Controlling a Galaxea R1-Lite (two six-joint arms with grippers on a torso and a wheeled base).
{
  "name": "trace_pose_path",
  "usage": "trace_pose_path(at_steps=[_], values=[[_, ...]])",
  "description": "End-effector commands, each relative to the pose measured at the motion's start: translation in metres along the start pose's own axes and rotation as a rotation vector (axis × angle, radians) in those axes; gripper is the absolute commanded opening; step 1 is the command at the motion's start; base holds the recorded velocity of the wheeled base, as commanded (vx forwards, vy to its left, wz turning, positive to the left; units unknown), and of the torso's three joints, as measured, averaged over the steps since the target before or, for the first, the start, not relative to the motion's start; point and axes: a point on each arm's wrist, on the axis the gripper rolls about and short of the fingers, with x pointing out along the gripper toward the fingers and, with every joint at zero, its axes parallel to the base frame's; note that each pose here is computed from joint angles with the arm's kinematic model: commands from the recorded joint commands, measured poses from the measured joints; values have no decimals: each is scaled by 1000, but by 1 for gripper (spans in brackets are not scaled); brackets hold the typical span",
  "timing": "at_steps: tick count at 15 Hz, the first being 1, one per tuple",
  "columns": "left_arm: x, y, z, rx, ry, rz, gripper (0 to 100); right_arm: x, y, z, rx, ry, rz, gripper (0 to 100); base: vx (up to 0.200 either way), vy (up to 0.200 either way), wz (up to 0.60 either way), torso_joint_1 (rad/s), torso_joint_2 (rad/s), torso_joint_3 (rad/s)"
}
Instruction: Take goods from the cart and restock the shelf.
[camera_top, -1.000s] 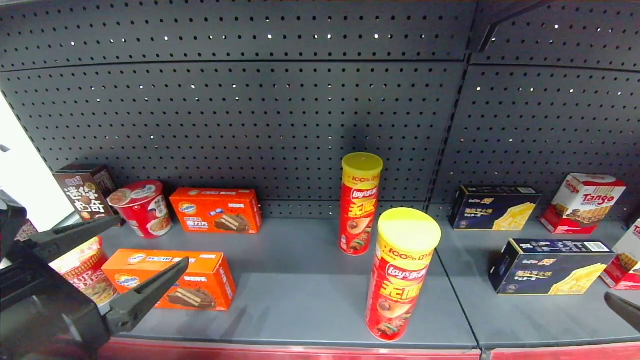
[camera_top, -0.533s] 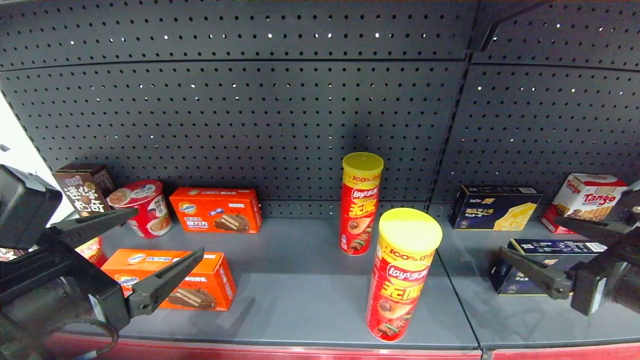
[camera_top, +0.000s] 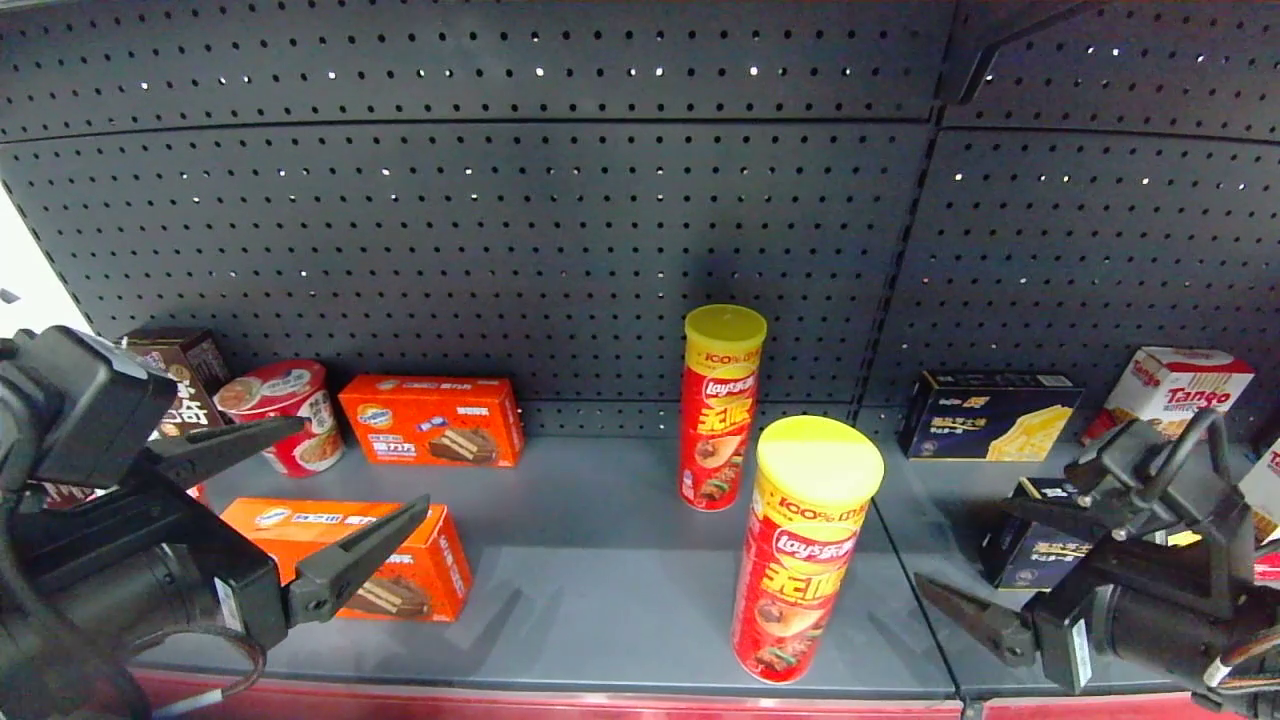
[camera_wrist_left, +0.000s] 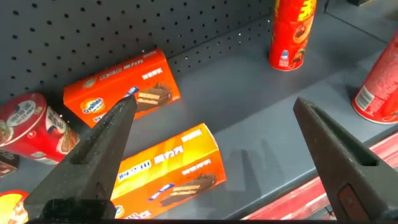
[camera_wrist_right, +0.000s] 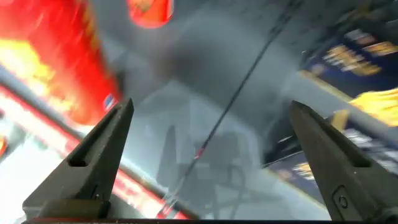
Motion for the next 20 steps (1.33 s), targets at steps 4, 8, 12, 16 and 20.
trace_pose_path(at_steps=[4,8,12,16,20], values=[[8,-1,-2,7,25,-12,100,9,13,-11,-32,100,37,100,0,0,0,0,0,0],[8,0,-4,0,34,-8,100,25,16,-15,-15,153,16,100,0,0,0,0,0,0],[9,0,-5,1,37,-7,100,32,16,-17,-22,182,-14,100,0,0,0,0,0,0],[10,0,-4,3,39,-7,100,42,19,-19,-33,210,-14,100,0,0,0,0,0,0],[10,0,-5,5,43,-8,100,54,23,-12,-39,209,-3,100,0,0,0,0,0,0]])
